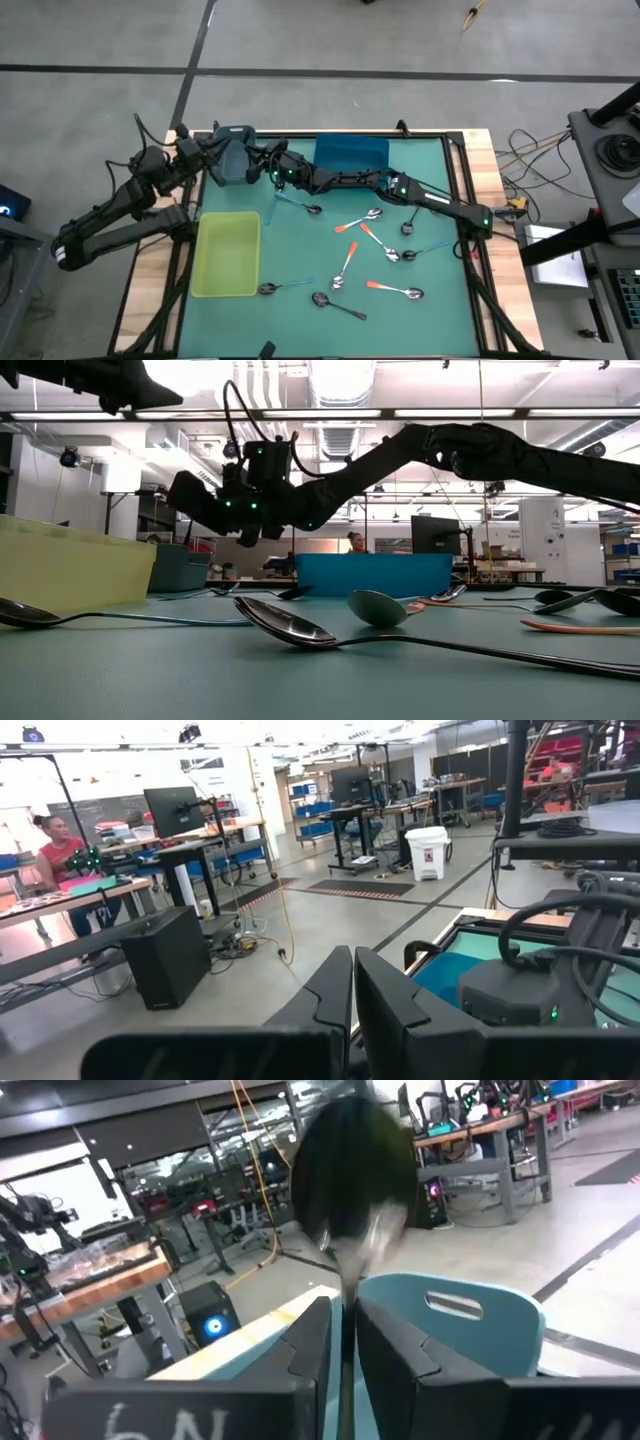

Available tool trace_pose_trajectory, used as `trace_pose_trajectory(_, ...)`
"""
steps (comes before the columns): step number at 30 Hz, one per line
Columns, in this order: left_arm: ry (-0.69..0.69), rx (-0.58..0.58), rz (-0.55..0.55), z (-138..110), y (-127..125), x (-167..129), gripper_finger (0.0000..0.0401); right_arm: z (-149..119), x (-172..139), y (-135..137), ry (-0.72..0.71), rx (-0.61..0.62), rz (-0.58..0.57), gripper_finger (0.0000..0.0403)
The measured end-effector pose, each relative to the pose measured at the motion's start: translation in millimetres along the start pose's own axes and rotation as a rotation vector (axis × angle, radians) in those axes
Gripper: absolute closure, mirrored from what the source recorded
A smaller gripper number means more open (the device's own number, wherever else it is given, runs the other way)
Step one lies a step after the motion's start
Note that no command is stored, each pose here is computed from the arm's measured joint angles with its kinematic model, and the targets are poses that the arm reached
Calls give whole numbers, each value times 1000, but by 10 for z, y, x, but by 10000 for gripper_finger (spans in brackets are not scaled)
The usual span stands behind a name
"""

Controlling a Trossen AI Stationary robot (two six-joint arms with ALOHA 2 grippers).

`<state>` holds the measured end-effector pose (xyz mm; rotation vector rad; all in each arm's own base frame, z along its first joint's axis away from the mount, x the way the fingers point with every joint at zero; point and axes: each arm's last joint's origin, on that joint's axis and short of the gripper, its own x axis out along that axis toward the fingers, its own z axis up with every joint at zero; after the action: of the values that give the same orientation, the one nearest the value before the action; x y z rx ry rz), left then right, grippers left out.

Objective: Sort silverware by color (type)
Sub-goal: Put the black spoon into the blue bin, then put the orange spoon into the yellow bin

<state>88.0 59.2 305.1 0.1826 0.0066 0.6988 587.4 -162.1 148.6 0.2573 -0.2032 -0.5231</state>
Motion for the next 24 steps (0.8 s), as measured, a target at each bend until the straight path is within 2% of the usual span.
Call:
trace_pose_trajectory(17,-1,0,0,1,0,0,401,2,11,-35,19,-32,0,312)
trace_pose_trajectory(21,6,1,-1,-5,-1,0,401,167,17,29,68,-146,53,310)
trace_pose_trajectory(24,12,2,-2,-11,-2,0,401,476,-12,146,160,-253,55,317)
